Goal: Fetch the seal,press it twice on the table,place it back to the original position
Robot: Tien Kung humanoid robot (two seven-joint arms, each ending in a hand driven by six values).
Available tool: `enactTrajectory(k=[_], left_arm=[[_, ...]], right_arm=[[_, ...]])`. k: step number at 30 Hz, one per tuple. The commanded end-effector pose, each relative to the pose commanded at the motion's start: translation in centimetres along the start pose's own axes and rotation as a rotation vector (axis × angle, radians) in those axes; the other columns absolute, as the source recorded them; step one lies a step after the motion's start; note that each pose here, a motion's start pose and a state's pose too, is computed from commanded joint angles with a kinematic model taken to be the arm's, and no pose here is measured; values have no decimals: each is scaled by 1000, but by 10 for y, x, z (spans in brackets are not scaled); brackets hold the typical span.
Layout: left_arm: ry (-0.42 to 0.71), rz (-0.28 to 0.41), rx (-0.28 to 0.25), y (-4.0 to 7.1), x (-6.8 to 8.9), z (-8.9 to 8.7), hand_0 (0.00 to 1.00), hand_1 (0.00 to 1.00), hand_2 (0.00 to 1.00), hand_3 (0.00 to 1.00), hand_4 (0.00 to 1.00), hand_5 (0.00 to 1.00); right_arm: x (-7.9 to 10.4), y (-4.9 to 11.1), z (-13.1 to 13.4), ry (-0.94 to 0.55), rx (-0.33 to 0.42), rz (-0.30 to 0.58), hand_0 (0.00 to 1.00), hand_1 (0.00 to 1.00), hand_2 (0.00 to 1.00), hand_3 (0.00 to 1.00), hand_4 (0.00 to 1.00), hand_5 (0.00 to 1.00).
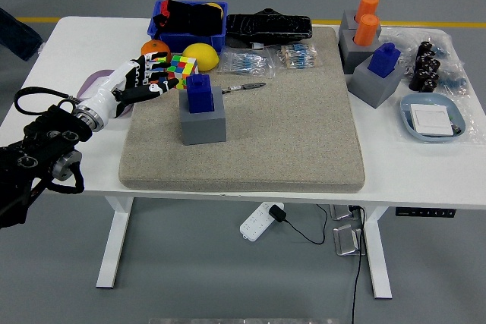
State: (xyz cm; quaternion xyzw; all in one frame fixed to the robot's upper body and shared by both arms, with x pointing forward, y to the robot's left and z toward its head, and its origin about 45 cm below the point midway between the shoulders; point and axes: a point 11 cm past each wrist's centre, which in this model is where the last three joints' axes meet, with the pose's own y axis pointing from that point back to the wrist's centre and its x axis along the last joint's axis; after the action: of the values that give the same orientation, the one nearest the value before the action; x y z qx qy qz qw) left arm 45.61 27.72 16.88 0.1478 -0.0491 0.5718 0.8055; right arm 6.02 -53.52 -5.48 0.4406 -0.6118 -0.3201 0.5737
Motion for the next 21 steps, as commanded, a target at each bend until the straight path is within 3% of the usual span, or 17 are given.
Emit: enactTrajectory(k=[18, 21], left_arm=[[35, -45, -17, -6, -22, 6, 896, 826, 835, 902, 848, 249], [33, -52, -20, -7, -26, 7, 895, 827, 834, 896, 857, 212]], right_arm=[[-3, 0, -1, -6, 5, -6, 760, 674, 648, 616, 767, 488], [-2, 0, -2, -6, 6, -6, 760, 674, 648, 616, 769, 487]])
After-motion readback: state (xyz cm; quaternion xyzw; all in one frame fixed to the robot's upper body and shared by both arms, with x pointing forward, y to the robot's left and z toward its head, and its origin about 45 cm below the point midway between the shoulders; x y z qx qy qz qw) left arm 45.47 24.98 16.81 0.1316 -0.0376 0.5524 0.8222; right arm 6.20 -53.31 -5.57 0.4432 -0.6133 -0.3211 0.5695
